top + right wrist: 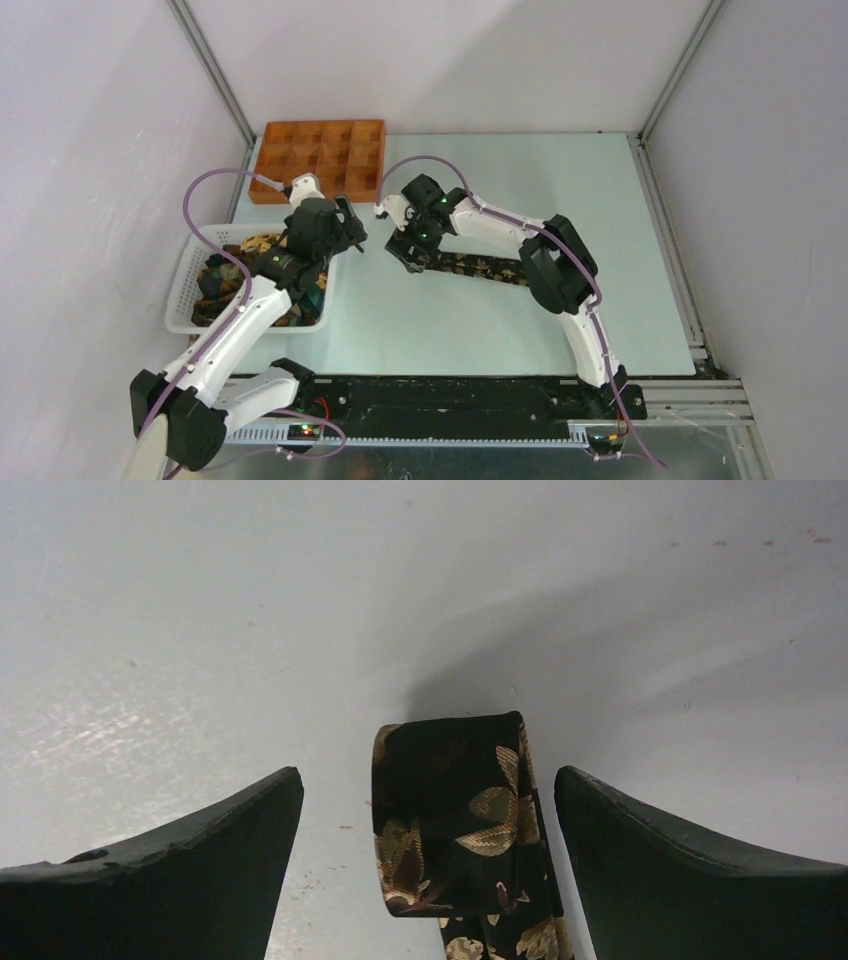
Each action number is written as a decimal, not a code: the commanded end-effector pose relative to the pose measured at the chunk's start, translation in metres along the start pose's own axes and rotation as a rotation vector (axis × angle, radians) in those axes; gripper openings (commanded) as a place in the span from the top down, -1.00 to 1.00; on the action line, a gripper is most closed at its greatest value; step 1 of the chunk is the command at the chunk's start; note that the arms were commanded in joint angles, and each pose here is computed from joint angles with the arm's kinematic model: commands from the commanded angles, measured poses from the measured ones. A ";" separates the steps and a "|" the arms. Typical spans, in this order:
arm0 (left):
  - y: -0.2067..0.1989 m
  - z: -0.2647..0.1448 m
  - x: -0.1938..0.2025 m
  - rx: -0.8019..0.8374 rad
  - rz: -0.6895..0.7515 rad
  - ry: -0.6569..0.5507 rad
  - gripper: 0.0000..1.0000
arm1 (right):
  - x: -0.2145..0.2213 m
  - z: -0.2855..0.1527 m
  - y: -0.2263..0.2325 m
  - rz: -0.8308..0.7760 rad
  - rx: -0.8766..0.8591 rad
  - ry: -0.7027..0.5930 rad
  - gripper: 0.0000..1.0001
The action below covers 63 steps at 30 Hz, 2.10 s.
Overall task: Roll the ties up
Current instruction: Roll the tie at the center of the board.
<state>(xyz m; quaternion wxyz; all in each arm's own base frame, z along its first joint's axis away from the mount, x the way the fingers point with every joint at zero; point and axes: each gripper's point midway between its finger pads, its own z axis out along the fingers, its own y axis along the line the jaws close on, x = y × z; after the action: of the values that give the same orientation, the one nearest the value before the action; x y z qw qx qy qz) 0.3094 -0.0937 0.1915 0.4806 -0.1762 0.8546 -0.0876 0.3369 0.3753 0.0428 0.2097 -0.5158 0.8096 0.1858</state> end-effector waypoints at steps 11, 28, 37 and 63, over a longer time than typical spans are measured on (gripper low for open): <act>-0.004 -0.002 -0.007 0.036 -0.039 -0.023 -0.71 | 0.026 0.020 -0.023 -0.064 0.102 0.136 -0.92; -0.009 0.004 -0.003 0.048 -0.033 0.004 -0.71 | 0.045 0.029 -0.015 -0.042 0.064 0.183 0.18; -0.008 0.004 -0.001 0.047 -0.030 0.009 -0.71 | 0.044 0.031 -0.008 -0.027 0.046 0.169 -0.39; -0.064 0.025 0.008 0.275 -0.081 0.092 -0.68 | -0.007 -0.116 -0.038 0.975 0.042 -0.428 -0.37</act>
<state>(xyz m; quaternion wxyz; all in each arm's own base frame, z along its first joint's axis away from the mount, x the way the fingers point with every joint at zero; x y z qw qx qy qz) 0.3270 -0.1327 0.1791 0.4510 -0.1453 0.8639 -0.1710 0.3698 0.3040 0.1518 0.3221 -0.1398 0.8878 0.2975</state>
